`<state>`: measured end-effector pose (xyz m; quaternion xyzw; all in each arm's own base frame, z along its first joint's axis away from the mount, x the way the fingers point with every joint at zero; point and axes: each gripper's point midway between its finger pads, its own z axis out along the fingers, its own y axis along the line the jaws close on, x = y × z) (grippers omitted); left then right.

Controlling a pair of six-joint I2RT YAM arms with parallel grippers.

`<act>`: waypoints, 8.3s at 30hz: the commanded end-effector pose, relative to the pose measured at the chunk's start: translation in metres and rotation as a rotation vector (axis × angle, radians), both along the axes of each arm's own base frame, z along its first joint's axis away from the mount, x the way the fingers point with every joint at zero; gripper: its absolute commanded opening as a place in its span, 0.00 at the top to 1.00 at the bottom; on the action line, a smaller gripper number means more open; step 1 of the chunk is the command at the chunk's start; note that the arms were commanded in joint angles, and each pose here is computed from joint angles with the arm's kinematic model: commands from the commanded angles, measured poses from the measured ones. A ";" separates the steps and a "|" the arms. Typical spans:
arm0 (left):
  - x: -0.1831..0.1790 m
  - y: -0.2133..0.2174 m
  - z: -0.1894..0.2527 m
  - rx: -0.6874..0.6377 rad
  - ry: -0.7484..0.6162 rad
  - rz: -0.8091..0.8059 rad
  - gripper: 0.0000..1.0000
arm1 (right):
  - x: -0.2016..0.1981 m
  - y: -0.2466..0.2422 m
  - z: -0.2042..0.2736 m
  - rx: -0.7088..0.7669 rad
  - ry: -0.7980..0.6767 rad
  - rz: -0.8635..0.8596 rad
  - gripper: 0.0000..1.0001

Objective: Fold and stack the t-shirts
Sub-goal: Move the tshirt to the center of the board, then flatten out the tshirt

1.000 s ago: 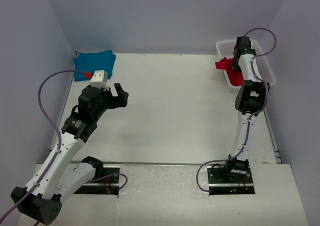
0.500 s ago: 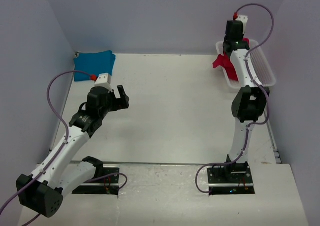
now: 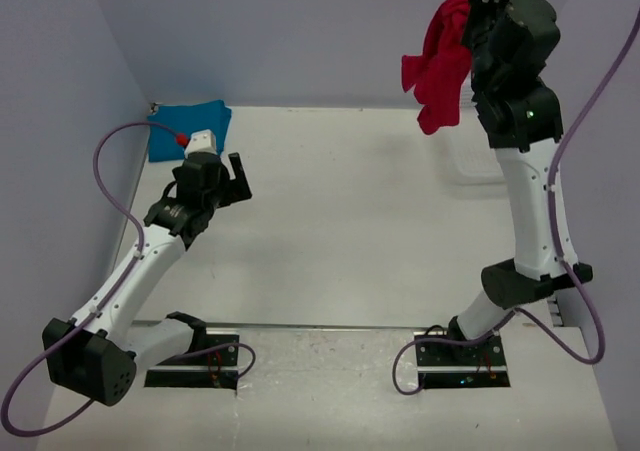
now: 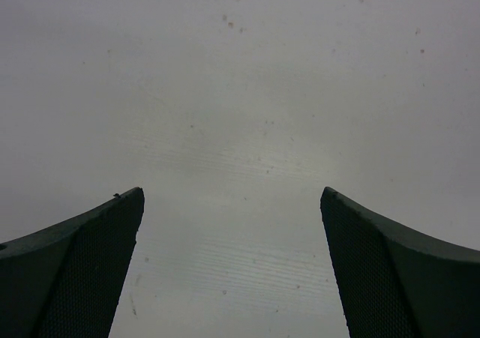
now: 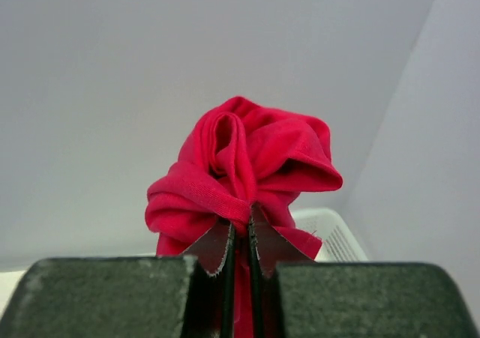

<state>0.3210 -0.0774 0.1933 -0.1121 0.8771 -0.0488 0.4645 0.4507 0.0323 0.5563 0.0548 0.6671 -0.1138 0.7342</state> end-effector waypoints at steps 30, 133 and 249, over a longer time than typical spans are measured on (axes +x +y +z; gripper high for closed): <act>-0.039 0.064 0.101 0.024 -0.179 0.175 0.00 | -0.092 0.364 -0.206 -0.051 0.689 0.946 0.01; 0.053 -0.121 -0.126 -0.061 0.306 -0.289 0.08 | -0.149 0.182 -0.326 0.233 0.751 0.411 1.00; 0.108 0.035 0.149 0.242 -0.095 0.033 1.00 | -0.081 0.113 -0.073 0.140 0.274 0.581 1.00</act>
